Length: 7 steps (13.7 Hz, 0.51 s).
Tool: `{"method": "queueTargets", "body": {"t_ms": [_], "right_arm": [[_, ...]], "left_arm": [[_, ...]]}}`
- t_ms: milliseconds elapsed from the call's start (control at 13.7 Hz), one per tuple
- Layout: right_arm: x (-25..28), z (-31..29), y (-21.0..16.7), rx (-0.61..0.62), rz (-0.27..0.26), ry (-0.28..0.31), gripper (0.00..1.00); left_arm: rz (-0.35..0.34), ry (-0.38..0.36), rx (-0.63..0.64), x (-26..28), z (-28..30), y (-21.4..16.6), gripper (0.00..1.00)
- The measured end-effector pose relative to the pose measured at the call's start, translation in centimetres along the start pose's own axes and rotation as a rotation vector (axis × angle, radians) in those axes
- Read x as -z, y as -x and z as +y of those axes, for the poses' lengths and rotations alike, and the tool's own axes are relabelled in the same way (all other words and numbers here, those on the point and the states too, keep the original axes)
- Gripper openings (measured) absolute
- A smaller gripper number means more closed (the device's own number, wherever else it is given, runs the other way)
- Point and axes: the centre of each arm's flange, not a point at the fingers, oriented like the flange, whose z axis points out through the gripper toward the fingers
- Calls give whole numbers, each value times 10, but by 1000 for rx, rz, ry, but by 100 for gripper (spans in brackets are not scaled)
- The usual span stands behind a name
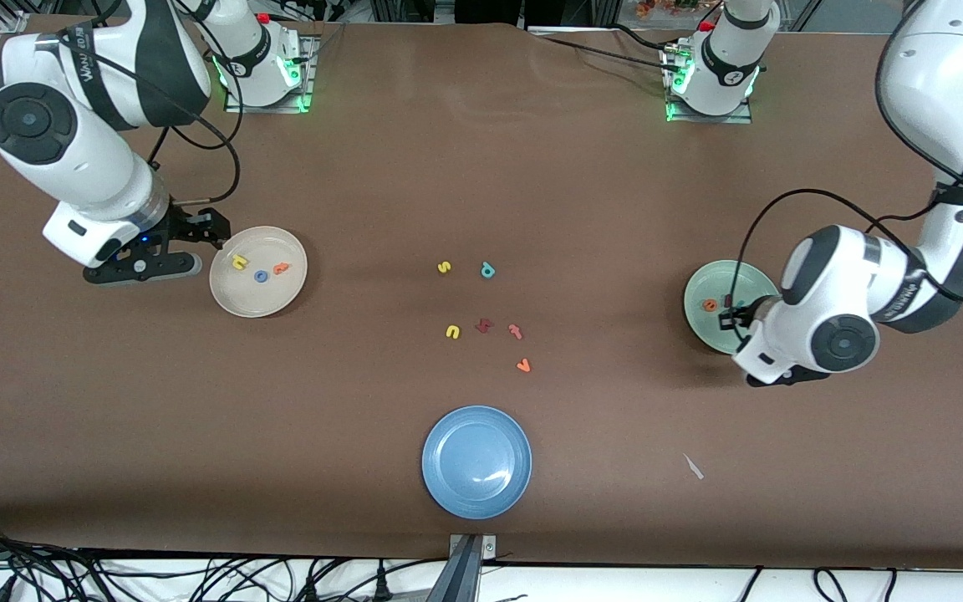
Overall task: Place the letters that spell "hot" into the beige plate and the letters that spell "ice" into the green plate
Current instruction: 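Set the yellow letter and cyan c on the cream and green plates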
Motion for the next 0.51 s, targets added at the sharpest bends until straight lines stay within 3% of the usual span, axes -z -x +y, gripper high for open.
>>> {"method": "queueTargets", "body": {"t_ms": [291, 510], "right_arm": [[8, -9, -12, 19, 11, -1, 100], [6, -5, -13, 14, 8, -1, 100]], "left_arm": [[-53, 54, -16, -50, -39, -18, 26], [-41, 61, -29, -48, -31, -19, 55]]}}
